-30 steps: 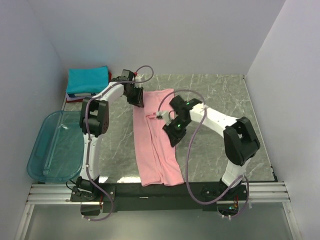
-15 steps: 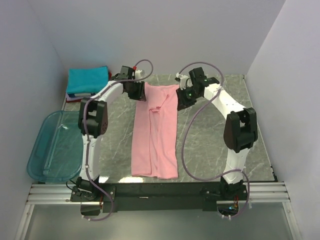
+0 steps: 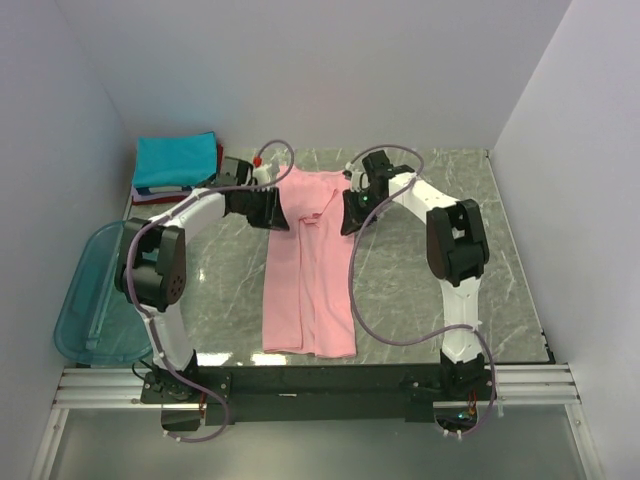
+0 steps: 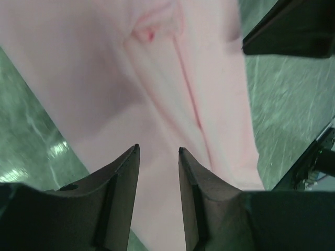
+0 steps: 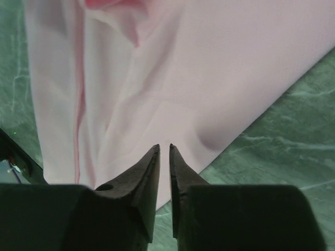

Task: Fold and stack the t-shirts
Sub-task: Fold the tshirt

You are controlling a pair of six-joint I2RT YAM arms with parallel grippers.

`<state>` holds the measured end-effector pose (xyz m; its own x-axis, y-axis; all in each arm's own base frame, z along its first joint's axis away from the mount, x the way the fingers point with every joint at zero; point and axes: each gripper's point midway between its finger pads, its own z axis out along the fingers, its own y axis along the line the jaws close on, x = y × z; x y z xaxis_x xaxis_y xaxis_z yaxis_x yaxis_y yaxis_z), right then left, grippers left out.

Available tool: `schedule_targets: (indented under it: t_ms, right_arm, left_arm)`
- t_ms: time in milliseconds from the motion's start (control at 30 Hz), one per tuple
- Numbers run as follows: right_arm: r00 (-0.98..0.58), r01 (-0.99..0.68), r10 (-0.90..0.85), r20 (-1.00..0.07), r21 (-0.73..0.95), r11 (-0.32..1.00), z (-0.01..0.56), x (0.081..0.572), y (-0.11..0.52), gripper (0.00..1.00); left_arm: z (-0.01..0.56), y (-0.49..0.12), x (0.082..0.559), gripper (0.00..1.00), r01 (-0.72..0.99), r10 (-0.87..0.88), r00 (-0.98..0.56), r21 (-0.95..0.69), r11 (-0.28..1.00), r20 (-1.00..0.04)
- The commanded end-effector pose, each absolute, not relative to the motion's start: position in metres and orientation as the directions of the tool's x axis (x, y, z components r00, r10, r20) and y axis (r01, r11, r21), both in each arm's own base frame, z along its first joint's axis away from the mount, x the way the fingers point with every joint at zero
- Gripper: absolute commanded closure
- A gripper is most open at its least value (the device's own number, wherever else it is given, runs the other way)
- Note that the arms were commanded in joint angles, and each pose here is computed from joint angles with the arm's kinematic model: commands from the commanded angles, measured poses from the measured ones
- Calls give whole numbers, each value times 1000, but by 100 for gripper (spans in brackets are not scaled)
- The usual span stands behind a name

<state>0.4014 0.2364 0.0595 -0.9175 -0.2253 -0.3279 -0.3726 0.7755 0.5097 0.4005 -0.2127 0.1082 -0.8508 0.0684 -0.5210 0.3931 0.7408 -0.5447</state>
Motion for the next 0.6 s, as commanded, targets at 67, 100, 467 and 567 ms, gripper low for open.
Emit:
schedule_targets:
  t_ms: [67,100,467,567]
  right_arm:
    - [-938,-320,-204,-279,475,820,51,403,241,84]
    - [-944,-312,-216,-251,458,833,40,399,240,88]
    - [-961,-244,-210,-178,194,950,1,431,208,100]
    - [-958,-235,-200,-207,162,958,-1,445,205,100]
  left_arm:
    - [91,-216,384,59,368,64,-880,-591,717,-470]
    - [87,-216,384,59,362,65,-885,-592,720,-461]
    - [45,-209,390,60,312,93,-918,-559,768,-386]
    - [40,-208,399,60,310,90,-915,-543,781,-393]
